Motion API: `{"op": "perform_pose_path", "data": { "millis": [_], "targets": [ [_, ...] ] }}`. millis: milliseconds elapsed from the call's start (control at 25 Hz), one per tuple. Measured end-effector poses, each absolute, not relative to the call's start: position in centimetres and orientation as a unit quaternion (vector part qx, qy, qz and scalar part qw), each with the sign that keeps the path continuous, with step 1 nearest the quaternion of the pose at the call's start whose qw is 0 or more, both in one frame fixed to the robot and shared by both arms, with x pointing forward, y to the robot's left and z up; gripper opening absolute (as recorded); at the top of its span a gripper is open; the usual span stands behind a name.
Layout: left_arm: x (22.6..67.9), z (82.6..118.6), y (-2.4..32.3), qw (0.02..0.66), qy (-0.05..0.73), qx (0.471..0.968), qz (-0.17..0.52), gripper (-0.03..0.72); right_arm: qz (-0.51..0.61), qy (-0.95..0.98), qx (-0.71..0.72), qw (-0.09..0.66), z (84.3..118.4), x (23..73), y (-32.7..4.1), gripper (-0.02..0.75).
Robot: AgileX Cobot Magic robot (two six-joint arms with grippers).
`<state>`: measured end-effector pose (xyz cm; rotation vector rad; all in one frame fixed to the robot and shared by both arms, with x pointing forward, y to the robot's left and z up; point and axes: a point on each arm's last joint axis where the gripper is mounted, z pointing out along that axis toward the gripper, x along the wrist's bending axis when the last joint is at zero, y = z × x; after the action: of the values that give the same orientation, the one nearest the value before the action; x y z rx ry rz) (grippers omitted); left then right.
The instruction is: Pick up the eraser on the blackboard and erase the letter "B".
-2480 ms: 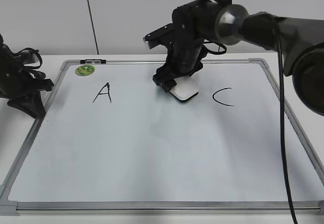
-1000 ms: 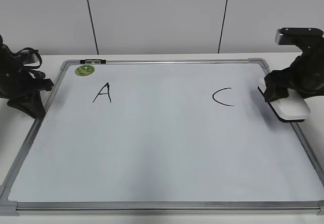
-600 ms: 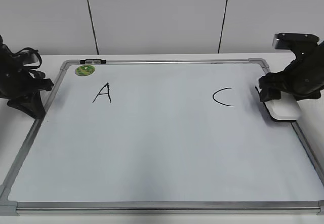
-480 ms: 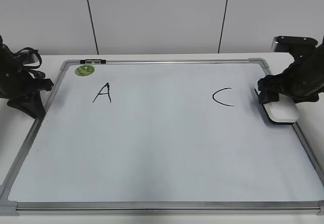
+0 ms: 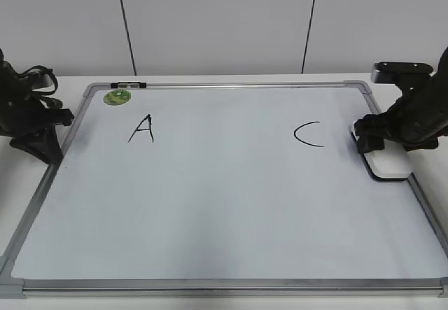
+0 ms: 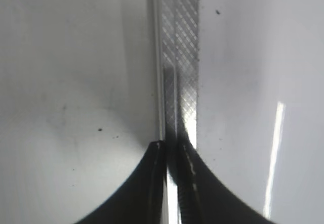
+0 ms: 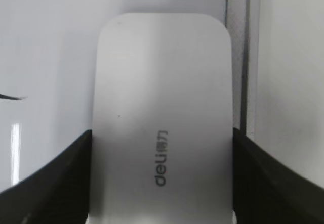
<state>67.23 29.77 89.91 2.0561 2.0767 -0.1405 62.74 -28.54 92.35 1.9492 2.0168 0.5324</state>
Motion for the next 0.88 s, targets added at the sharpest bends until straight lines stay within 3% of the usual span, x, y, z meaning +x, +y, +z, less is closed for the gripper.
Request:
{"op": "perform_pose_path", "data": {
  "millis": [280,440,560,640,800,880],
  "targets": [
    [67.2,89.9,29.8,0.108,0.706,0.698,-0.048,0.061,0.186,0.698,0.675,0.147,92.3,62.8,-28.6,0.621],
    [67.2,89.9,29.8,0.108,0.706,0.698,-0.049,0.069,0.185,0.700,0.675,0.143,92.8,62.9,-28.5,0.634],
    [67.5,90.1,29.7,0.105,0.703,0.701,-0.053,0.096,0.194,0.700,0.671,0.149,94.9,63.2,-28.5,0.633],
    [68.0,90.5,29.8,0.106,0.700,0.704,-0.051,0.151,0.201,0.700,0.668,0.154,96.5,63.3,-28.5,0.633],
    [69.1,93.1,29.8,0.114,0.691,0.712,-0.050,0.359,0.210,0.702,0.661,0.164,99.5,63.2,-28.4,0.627],
    [69.4,94.4,29.7,0.113,0.685,0.717,-0.056,0.421,0.209,0.706,0.656,0.166,101.0,62.9,-28.5,0.624]
  ]
}}
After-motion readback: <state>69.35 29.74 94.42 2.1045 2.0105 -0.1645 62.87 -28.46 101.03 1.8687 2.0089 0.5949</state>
